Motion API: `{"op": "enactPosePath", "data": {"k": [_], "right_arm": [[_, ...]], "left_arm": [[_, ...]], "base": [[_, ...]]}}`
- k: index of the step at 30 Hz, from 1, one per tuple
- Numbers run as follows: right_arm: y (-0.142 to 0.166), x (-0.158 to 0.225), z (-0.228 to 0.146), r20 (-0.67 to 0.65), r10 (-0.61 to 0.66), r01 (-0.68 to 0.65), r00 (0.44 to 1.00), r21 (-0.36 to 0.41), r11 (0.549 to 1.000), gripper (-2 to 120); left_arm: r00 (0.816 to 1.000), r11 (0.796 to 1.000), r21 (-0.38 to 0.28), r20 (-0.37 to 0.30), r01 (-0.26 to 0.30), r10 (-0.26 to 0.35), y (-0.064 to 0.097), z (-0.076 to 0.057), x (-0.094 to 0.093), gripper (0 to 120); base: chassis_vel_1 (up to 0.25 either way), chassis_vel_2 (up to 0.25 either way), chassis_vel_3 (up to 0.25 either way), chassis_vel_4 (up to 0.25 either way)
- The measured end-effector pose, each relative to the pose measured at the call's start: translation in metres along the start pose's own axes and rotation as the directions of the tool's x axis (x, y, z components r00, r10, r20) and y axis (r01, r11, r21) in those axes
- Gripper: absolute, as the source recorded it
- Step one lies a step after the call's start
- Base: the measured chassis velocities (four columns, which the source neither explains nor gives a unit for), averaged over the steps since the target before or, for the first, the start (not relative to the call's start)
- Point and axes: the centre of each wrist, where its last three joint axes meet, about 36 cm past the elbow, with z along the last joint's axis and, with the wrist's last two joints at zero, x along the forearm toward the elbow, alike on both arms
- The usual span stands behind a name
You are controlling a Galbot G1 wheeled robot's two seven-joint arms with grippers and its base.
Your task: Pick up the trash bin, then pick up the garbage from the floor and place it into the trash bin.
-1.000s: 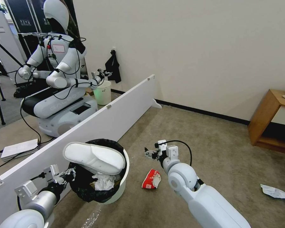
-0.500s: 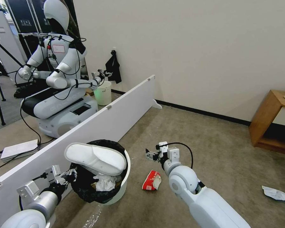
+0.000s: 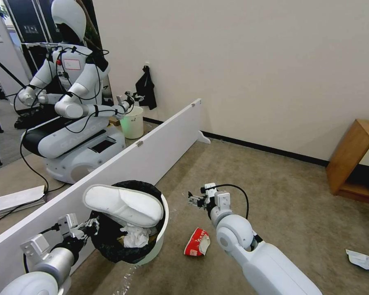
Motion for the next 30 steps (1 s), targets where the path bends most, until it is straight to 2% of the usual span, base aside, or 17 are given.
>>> {"op": "enactPosePath", "data": {"k": [12,14,16,18,19,20,22,23,25,30], "right_arm": [[0.011,0.001,-0.008,-0.058,-0.075,0.07,0.996,-0.079,0.994,100],[0.023,0.0,-0.014,-0.123,-0.105,0.088,0.987,-0.134,0.987,100],[0.026,0.0,-0.015,-0.14,-0.108,0.087,0.984,-0.143,0.986,100],[0.035,-0.001,-0.018,-0.208,-0.105,0.07,0.973,-0.172,0.983,100],[0.05,-0.005,-0.015,-0.295,-0.076,0.02,0.952,-0.189,0.982,100],[0.05,-0.005,-0.015,-0.295,-0.076,0.02,0.952,-0.189,0.982,100],[0.062,-0.012,0.003,-0.383,-0.049,-0.025,0.922,-0.185,0.982,100],[0.062,-0.012,0.003,-0.383,-0.049,-0.025,0.922,-0.185,0.982,100],[0.068,-0.018,0.029,-0.453,-0.041,-0.043,0.891,-0.174,0.984,100],[0.079,-0.028,0.054,-0.5,-0.03,-0.053,0.865,-0.151,0.987,100]], "left_arm": [[1.0,1.0,-0.002,-0.002,0.005,-0.005,0.002,0.0,0.0,5],[1.0,1.0,-0.001,-0.003,0.006,-0.006,0.003,0.0,0.0,5],[1.0,1.0,-0.001,-0.003,0.006,-0.006,0.003,0.0,0.0,5],[1.0,1.0,0.0,-0.003,0.007,-0.007,0.003,0.0,0.0,5],[1.0,1.0,0.0,-0.005,0.007,-0.007,0.003,0.0,0.0,5],[1.0,1.0,0.0,-0.005,0.007,-0.007,0.003,0.0,0.0,5],[1.0,1.0,0.0,-0.007,0.007,-0.007,0.004,0.001,0.0,5],[1.0,1.0,0.0,-0.007,0.007,-0.007,0.004,0.001,0.0,5],[1.0,1.0,0.004,-0.009,0.008,-0.008,0.005,0.001,-0.001,5],[1.0,1.0,0.01,-0.012,0.011,-0.011,0.007,0.004,-0.003,5]], "base": [[0.0,0.0,0.0,0.0],[0.0,0.0,0.0,0.0],[0.0,0.0,0.0,0.0],[0.0,0.0,0.0,0.0],[0.0,0.0,0.0,0.0],[0.0,0.0,0.0,0.0],[0.0,0.0,0.0,0.0],[0.0,0.0,0.0,0.0],[0.0,0.0,0.0,0.0],[0.0,0.0,0.0,0.0]]}}
